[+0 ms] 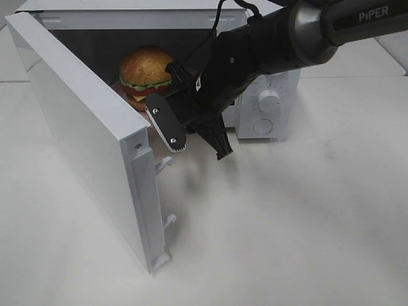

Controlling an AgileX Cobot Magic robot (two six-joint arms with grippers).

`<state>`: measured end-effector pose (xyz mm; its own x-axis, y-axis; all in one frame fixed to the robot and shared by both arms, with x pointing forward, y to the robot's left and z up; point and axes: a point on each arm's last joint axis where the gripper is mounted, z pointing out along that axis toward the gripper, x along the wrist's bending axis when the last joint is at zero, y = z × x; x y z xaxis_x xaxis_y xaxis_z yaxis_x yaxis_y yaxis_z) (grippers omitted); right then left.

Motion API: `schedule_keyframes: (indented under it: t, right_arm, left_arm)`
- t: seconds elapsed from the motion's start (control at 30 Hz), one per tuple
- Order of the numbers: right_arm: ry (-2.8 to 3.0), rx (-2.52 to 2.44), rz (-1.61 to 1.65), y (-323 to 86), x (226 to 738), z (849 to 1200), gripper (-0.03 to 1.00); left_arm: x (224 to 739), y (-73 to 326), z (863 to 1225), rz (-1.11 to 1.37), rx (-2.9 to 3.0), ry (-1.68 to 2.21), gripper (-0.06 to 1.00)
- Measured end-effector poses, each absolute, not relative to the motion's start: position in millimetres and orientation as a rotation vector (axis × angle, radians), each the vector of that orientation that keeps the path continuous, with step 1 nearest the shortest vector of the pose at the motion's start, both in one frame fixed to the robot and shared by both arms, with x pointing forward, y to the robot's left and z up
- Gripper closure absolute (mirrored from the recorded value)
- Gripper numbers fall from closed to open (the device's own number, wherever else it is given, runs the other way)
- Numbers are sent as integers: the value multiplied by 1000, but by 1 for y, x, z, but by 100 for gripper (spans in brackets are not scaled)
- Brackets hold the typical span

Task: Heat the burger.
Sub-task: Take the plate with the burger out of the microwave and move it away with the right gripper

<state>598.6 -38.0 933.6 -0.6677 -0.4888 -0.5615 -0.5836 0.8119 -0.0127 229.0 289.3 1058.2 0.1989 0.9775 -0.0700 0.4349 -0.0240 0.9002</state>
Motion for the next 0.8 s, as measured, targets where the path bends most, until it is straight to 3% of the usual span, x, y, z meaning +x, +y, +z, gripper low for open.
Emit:
schedule_keyframes:
  t: [0.8]
  right_arm:
    - [2408, -846, 305, -77, 547, 966, 89]
  left_arm:
    - [229, 289, 1058, 784, 1603, 1370, -5]
